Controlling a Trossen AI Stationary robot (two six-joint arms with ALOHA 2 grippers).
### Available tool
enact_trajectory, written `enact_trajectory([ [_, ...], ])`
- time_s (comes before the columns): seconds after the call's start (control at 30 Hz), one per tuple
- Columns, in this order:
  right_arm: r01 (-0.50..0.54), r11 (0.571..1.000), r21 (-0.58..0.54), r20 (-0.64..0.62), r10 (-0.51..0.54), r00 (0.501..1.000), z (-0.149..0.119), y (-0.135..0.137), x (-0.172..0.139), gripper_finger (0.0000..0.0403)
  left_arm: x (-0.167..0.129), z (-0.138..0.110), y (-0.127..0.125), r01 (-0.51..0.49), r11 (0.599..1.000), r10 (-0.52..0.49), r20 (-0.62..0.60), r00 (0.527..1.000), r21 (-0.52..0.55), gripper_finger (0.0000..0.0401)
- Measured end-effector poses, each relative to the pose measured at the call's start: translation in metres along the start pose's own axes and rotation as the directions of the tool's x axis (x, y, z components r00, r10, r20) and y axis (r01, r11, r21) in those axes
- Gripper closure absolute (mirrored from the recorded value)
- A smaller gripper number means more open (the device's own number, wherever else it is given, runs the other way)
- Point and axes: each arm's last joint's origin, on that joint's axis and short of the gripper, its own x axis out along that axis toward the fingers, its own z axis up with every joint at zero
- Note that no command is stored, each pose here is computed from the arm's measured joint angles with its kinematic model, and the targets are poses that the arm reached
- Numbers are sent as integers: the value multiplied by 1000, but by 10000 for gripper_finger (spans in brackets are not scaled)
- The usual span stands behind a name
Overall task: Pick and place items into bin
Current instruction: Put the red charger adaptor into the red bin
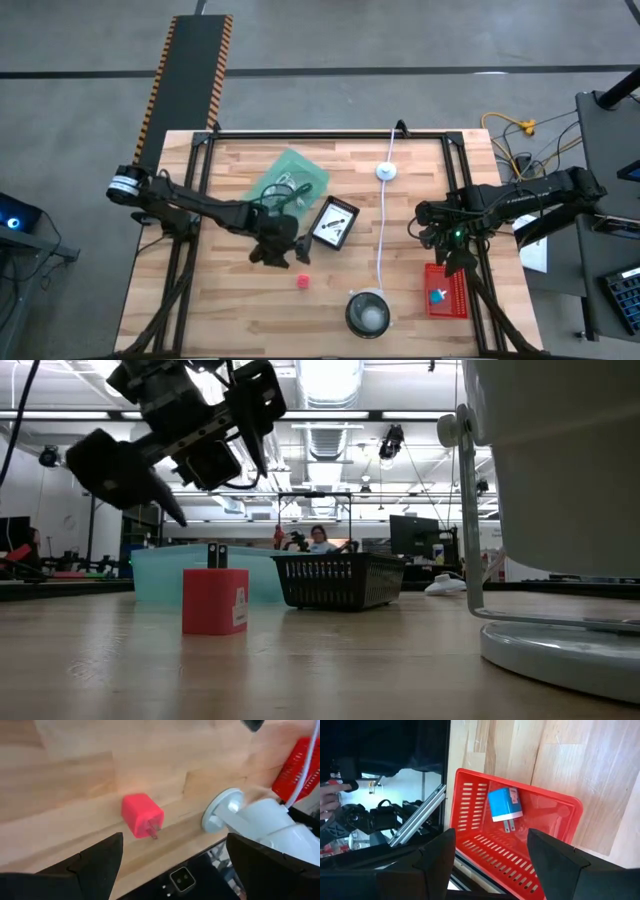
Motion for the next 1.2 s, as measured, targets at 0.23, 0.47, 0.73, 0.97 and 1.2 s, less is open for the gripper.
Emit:
enact_trajectory([
  [0.23, 1, 1000, -17, 0, -1, 1000, 1, 0, 1, 172, 29, -10, -4, -65, 997, 65, -12, 998, -27, 65],
  [0.47, 2, 1000, -11, -5, -2, 1000, 1, -1, 1, 172, 51, -9, -8, -105, 994, 105, 7, 994, -9, 65],
  [0.73, 1, 1000, 10, -5, -1, 1000, 1, -1, 1, 172, 65, -11, -6, -140, 990, 140, -10, 990, -3, 65],
  [0.97, 1, 1000, 6, -5, -1, 1000, 1, -1, 1, 172, 66, -10, -4, -146, 989, 146, -5, 989, -6, 65],
  [1.2, 1, 1000, 6, -5, -1, 1000, 1, -1, 1, 172, 77, -8, 3, -194, 981, 193, -60, 979, -7, 86],
])
